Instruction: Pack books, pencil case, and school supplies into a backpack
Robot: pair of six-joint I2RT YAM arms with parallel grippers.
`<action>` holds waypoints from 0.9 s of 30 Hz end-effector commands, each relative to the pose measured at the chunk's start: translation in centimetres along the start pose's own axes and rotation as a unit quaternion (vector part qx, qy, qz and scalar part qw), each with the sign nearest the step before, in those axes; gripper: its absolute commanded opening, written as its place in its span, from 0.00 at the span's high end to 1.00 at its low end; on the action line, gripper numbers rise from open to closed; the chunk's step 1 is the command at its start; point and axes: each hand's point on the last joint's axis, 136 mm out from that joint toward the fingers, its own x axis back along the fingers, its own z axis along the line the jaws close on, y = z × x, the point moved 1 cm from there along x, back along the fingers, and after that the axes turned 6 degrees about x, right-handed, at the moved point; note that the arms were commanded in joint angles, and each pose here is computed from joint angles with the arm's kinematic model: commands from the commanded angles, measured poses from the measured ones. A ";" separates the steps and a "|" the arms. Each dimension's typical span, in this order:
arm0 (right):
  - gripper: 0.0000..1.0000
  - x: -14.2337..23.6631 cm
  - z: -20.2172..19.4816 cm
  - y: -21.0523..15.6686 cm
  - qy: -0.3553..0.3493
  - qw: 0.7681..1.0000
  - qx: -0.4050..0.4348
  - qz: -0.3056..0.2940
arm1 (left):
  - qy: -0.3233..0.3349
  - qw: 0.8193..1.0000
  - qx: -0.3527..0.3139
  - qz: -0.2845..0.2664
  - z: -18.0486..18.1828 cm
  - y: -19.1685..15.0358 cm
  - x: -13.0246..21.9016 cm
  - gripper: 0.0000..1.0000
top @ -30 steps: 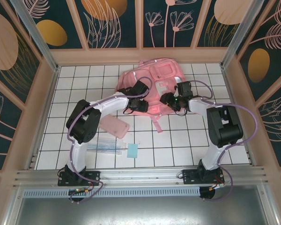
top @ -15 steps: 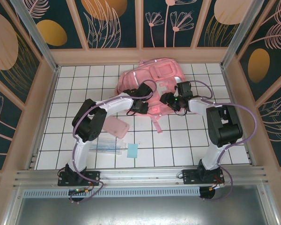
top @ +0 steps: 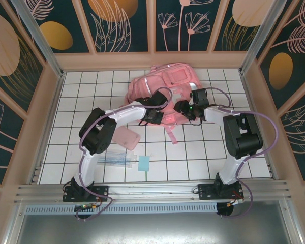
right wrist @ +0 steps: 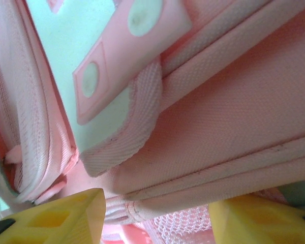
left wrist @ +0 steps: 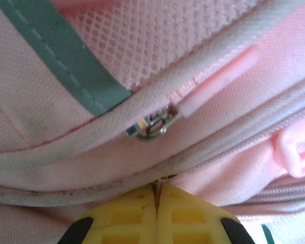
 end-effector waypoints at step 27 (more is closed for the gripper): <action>0.40 5.9 0.3 3.8 0.008 0.999 -0.011 -0.045 | -0.309 0.950 0.056 -0.004 -6.7 3.7 8.8 1.00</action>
